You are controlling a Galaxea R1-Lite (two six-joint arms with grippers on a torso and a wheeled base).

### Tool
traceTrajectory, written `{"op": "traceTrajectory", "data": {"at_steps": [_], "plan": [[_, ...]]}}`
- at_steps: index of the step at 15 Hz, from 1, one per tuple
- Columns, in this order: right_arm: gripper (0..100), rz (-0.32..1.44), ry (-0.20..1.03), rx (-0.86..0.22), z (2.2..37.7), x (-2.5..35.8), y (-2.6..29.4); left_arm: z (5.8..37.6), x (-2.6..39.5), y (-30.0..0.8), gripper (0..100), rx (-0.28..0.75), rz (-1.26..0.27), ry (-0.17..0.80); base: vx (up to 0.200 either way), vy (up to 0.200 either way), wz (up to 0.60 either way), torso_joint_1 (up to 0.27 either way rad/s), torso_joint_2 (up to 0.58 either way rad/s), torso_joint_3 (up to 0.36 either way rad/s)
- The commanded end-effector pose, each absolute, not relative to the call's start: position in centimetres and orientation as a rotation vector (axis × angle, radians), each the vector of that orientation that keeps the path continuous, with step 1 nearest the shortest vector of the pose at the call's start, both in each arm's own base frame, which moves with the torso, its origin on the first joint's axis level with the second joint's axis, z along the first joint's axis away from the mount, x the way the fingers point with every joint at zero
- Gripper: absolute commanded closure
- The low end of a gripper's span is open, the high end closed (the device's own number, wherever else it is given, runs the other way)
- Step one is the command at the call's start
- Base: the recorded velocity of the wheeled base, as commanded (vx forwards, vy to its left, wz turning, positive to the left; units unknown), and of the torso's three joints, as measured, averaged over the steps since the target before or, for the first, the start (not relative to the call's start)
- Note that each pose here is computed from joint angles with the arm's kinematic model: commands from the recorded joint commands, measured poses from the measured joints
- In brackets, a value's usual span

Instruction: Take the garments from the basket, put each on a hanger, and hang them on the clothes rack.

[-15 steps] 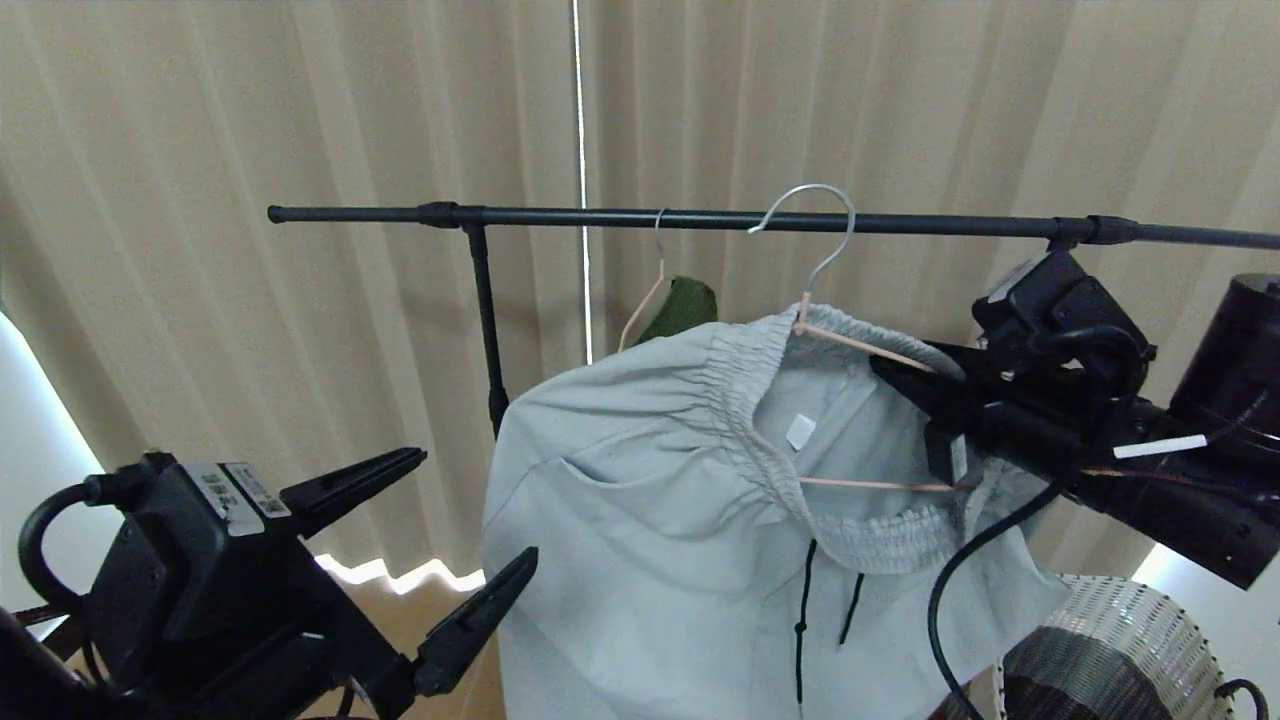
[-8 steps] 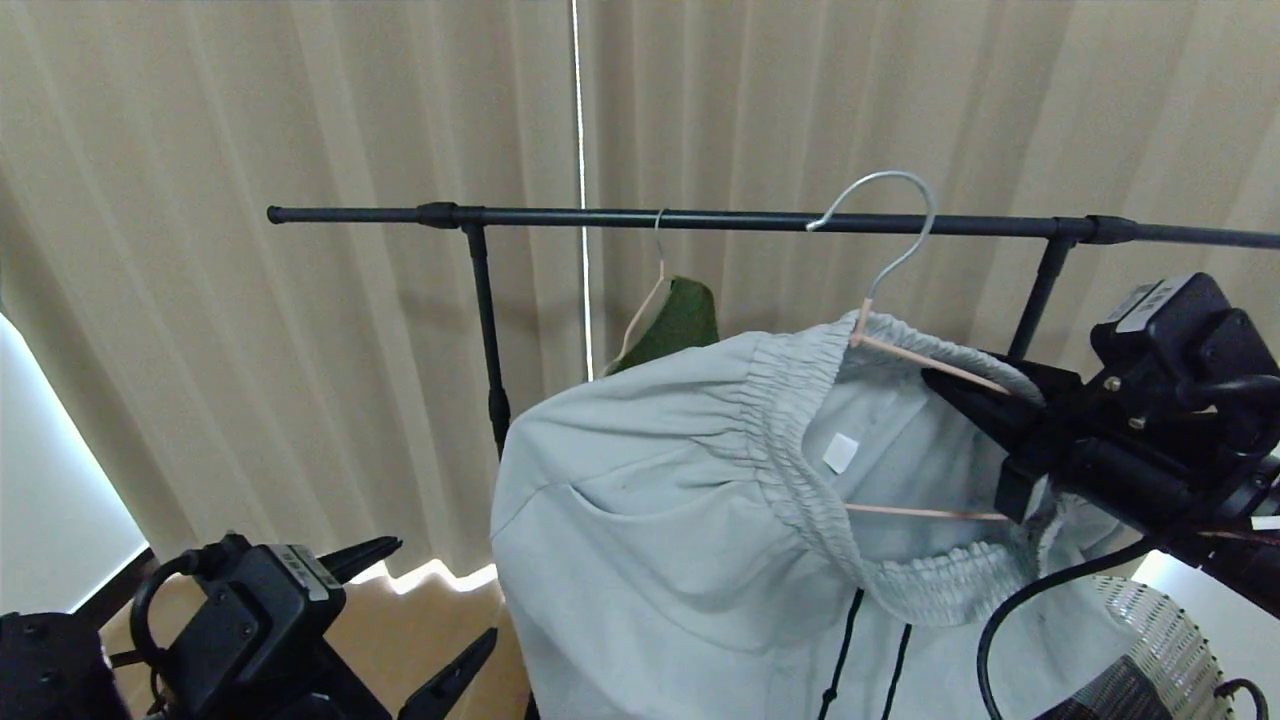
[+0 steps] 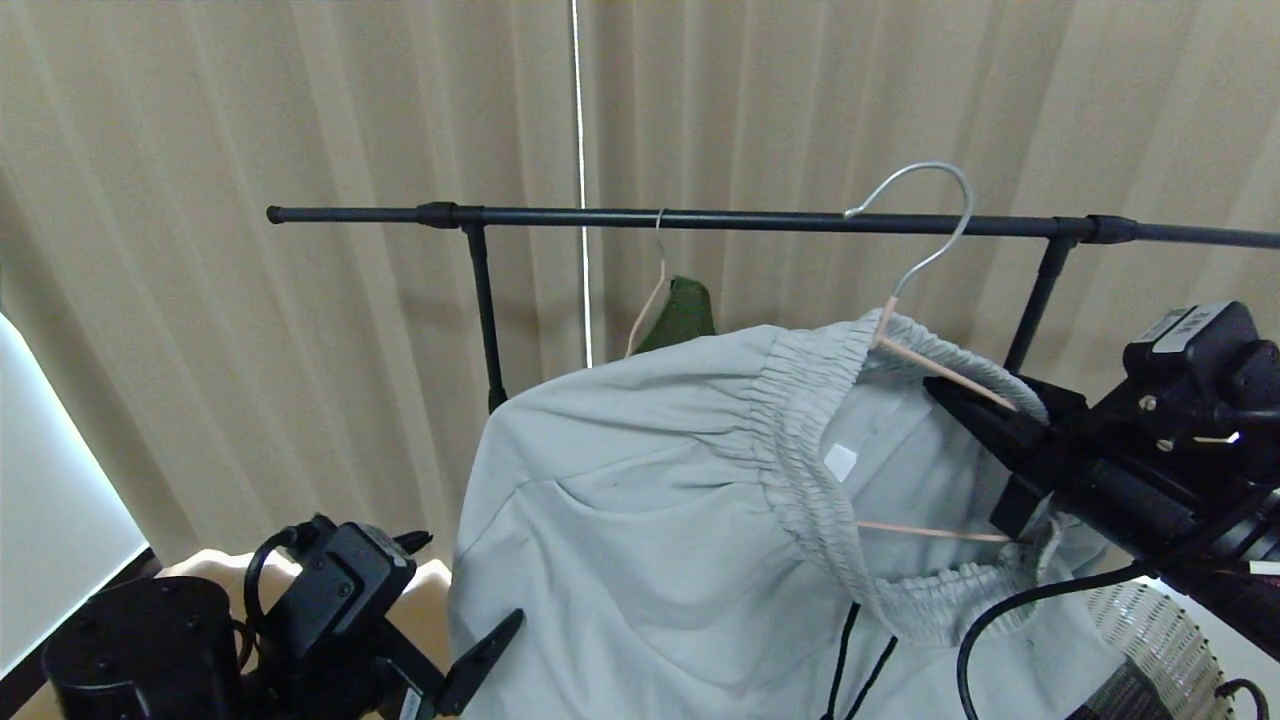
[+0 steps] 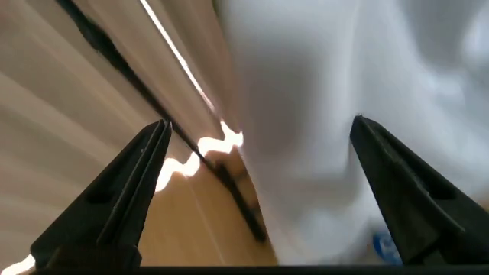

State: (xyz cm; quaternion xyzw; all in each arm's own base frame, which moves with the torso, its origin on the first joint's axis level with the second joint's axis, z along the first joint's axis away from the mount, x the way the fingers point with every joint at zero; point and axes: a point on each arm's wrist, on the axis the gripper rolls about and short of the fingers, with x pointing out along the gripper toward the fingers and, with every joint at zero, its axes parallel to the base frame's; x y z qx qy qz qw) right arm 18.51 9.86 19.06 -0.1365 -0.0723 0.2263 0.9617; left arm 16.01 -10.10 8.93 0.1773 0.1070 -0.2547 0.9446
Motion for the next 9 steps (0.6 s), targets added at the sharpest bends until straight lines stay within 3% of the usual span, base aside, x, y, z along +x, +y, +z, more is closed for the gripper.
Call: {"op": "traceTrajectory", "data": {"at_steps": [1,2,3,9], "plan": [[100,0.474,-0.157,-0.272,18.9,18.2,10.1,8.4,16.4,-10.2,0,0.370,-0.513,0.237,0.000,0.000,0.00,0.000,0.00,0.000],[100,0.484,-0.162,-0.272,18.9,18.0,10.2,8.5,16.3,-10.0,0,0.368,-0.506,0.235,0.000,0.000,0.00,0.000,0.00,0.000],[100,0.486,-0.162,-0.272,18.9,18.0,10.2,8.8,16.3,-9.9,100,0.365,-0.498,0.225,0.000,0.000,0.00,0.000,0.00,0.000],[100,0.451,-0.209,-0.243,19.9,17.5,9.6,9.1,16.5,-8.0,100,0.384,-0.408,0.216,0.000,0.000,0.00,0.000,0.00,0.000]]}}
